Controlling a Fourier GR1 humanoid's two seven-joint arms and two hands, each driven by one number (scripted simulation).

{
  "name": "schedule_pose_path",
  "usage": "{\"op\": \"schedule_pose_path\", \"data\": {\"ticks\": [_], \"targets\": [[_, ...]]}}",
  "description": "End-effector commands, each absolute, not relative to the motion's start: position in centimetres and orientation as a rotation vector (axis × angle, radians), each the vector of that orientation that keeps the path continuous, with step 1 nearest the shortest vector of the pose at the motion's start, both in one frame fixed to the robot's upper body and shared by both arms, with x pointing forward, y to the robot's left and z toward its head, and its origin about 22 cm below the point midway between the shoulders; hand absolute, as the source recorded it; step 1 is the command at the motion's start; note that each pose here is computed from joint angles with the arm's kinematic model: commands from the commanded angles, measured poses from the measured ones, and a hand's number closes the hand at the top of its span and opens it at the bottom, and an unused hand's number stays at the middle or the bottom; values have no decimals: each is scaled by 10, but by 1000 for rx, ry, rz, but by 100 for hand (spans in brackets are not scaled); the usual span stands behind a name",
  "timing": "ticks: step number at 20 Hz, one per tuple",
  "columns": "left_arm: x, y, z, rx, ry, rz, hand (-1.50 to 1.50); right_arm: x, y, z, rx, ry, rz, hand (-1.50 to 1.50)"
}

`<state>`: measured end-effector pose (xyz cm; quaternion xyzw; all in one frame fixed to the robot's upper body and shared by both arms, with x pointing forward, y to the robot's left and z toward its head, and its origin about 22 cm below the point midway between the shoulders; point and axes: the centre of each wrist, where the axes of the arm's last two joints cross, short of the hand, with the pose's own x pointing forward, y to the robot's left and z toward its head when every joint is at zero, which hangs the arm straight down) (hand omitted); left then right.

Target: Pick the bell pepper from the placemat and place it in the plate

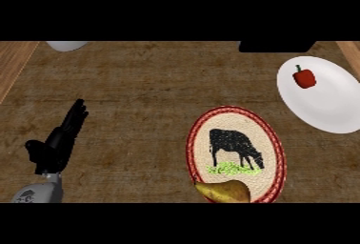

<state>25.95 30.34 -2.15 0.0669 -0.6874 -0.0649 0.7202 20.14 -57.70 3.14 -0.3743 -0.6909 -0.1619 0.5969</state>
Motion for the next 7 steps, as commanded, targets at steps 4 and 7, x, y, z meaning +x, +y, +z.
{"op": "schedule_pose_path", "data": {"ticks": [4, 7], "targets": [[252, 303, -24, 143, -1517, -148, 0, 149, -592, 13, -888, -1578, -329, -150], [251, 277, -24, 152, -1540, -134, 0, 156, -584, 3, -926, -1609, -343, -150]]}}
